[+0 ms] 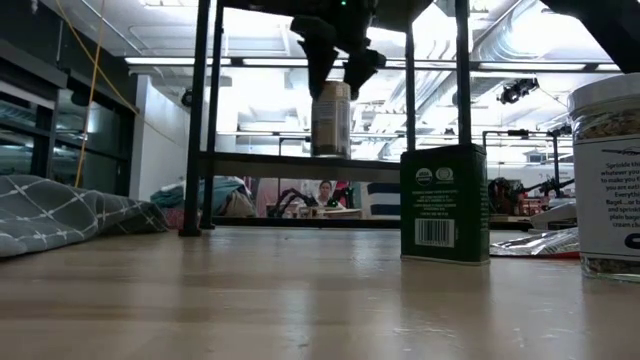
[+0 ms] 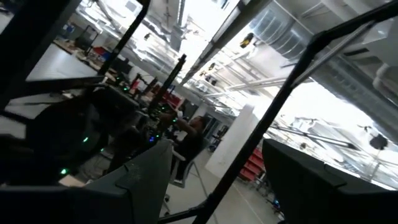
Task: Shelf spices
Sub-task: Put the gold seasoning bottle on the shelf
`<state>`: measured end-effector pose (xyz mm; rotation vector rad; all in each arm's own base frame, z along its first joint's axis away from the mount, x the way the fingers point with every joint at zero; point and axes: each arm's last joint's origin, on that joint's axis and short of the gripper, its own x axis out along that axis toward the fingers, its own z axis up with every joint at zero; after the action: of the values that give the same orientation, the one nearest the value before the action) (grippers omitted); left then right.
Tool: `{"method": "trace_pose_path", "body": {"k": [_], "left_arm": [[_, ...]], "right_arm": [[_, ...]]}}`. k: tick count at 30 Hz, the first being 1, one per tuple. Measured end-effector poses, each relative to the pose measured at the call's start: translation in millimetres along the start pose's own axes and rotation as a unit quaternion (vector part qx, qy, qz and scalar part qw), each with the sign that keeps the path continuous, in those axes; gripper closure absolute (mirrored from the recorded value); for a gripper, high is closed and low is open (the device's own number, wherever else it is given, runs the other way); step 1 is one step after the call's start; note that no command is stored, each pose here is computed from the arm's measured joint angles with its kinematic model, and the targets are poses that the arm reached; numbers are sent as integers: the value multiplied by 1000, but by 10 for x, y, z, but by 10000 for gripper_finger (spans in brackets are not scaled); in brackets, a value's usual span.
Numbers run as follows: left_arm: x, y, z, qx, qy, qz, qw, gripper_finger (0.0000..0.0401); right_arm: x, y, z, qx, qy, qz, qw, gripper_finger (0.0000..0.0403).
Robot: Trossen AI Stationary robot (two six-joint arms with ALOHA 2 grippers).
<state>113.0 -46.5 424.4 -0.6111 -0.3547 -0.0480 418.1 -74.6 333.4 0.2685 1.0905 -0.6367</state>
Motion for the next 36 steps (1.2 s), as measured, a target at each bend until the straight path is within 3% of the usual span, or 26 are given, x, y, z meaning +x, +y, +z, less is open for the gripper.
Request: {"method": "trace_pose_path", "body": {"k": [4, 12, 16, 21, 23, 26, 31, 32, 36], "left_arm": [[26, 1, -27, 0, 1, 10, 1000, 154], [71, 5, -78, -7, 2, 30, 1000, 154], [84, 5, -95, -12, 3, 33, 999, 154], [84, 9, -106, -10, 8, 36, 999, 154], [79, 14, -113, -8, 13, 35, 999, 154], [74, 19, -119, -2, 18, 37, 999, 154], [74, 19, -117, 8, 18, 36, 999, 154], [74, 19, -117, 8, 18, 36, 999, 154], [73, 18, -116, 8, 18, 36, 999, 154]], "right_arm": [[-20, 7, 35, -33, -19, 3, 999, 24], [-65, 55, 119, -82, -74, 8, 994, 19], [-289, 118, 163, -106, -140, 28, 984, 18], [-630, 272, 7, -154, -167, 37, 973, 29], [-789, 362, -132, -165, -168, 14, 972, 53], [-999, 432, -386, -155, -155, -43, 975, 126], [-974, 507, -729, -101, -93, -123, 983, 346], [-939, 524, -774, -89, -92, -135, 983, 373], [-789, 489, -996, -5, -91, -168, 982, 388]]}}
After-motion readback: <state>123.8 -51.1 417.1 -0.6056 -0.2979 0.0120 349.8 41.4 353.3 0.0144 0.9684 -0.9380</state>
